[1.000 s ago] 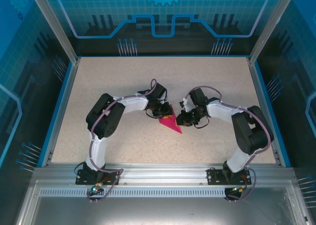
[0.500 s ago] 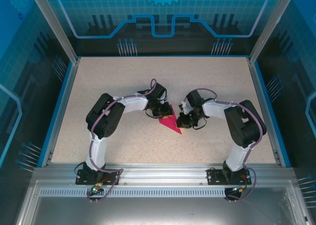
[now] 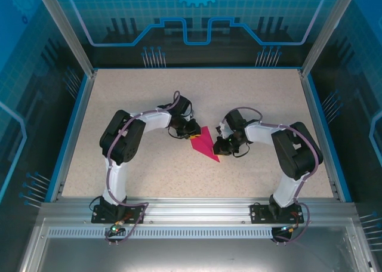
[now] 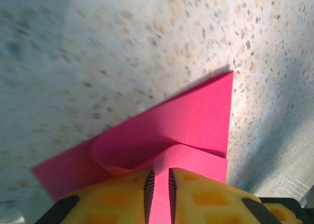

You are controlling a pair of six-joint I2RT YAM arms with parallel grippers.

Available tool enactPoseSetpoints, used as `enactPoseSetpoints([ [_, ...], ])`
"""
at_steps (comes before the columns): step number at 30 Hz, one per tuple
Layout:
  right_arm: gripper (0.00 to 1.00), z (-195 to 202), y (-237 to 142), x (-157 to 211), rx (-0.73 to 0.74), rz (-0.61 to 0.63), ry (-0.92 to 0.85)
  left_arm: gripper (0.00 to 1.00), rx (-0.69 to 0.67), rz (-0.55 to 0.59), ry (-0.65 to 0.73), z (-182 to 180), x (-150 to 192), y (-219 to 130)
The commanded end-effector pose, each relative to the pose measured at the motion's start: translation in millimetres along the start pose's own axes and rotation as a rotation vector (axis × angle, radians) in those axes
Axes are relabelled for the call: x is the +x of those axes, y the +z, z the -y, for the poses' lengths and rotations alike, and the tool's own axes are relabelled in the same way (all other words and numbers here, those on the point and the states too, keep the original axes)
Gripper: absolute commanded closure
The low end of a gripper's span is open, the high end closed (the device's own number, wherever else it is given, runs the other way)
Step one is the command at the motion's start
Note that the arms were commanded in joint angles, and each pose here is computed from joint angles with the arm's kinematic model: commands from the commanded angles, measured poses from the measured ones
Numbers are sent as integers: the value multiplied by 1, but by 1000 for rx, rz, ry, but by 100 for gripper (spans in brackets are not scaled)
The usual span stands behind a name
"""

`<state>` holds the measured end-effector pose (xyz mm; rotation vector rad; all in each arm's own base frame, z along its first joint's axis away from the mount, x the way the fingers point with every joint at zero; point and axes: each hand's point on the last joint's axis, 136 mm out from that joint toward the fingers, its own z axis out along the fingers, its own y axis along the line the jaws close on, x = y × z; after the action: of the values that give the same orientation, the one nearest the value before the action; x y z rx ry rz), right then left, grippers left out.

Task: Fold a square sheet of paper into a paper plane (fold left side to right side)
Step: Fourth fold the wing at the center of the table.

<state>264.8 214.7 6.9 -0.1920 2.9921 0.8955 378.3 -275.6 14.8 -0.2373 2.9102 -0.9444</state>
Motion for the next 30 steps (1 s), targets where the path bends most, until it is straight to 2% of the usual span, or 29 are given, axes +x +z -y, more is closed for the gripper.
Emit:
enactPoseSetpoints([
  [1,92,48,15,58,198,-176,103,78,-143,63,-29,-48,-24,-16],
  [9,92,42,17,52,187,-166,90,75,-127,166,70,-25,-47,-59],
  [15,92,41,16,48,187,-153,87,74,-63,223,99,-7,-29,-86],
  [18,92,41,17,48,195,-152,85,75,-27,199,132,11,1,-81],
  [24,92,44,16,49,208,-154,86,77,55,114,140,46,52,-47],
  [30,92,43,16,50,212,-156,87,79,85,32,121,64,70,-14],
])
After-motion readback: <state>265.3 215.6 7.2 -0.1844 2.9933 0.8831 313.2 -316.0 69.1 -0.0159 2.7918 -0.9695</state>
